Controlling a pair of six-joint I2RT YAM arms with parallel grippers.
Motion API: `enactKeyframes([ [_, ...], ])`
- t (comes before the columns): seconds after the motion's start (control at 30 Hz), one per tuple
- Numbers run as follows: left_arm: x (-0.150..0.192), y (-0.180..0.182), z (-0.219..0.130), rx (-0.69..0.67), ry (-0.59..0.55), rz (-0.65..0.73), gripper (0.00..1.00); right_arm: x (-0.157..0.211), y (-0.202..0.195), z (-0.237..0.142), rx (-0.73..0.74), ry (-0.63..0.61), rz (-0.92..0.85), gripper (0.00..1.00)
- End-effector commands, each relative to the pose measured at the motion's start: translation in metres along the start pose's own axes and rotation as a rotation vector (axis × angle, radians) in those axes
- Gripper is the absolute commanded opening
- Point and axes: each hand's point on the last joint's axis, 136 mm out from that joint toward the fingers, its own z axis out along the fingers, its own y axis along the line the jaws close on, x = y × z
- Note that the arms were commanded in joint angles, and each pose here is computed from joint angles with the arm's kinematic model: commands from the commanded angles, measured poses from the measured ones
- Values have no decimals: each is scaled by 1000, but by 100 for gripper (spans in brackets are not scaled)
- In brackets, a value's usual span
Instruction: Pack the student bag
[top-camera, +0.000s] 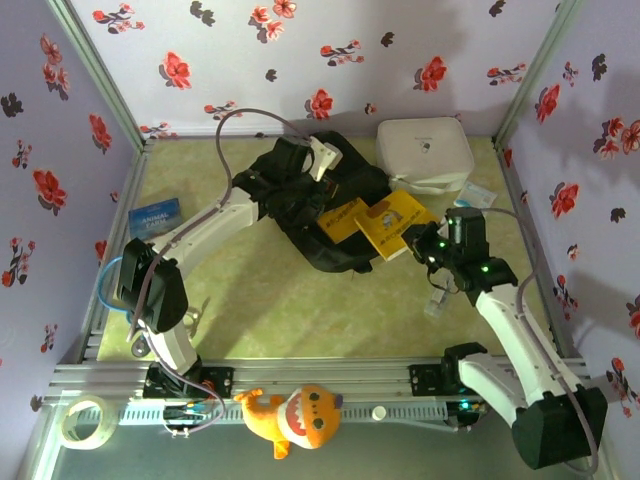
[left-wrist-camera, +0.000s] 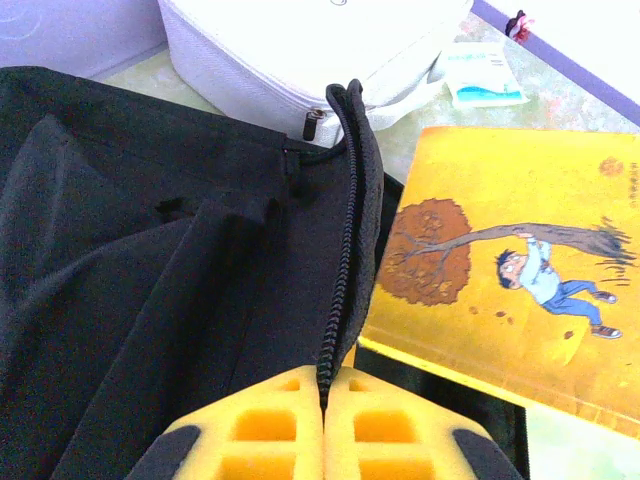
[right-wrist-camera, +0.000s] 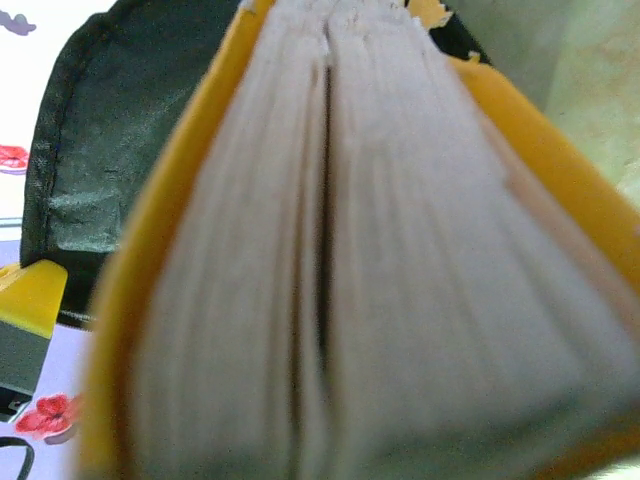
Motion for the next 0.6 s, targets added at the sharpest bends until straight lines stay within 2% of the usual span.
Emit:
enactKeyframes([
  [0.0, -29, -11, -21, 43, -111, 15, 0, -5, 41, 9, -185, 13, -2, 7],
  [0.2, -27, -15, -21, 62, -104, 10, 0, -8, 50, 46, -200, 44, -1, 7],
  [0.4, -29, -18, -26, 75, -111, 3, 0, 8, 46, 90, -147, 116, -6, 7],
  [0.57, -30, -20, -29, 83, -115, -2, 0, 5, 38, 113, -107, 88, 4, 7],
])
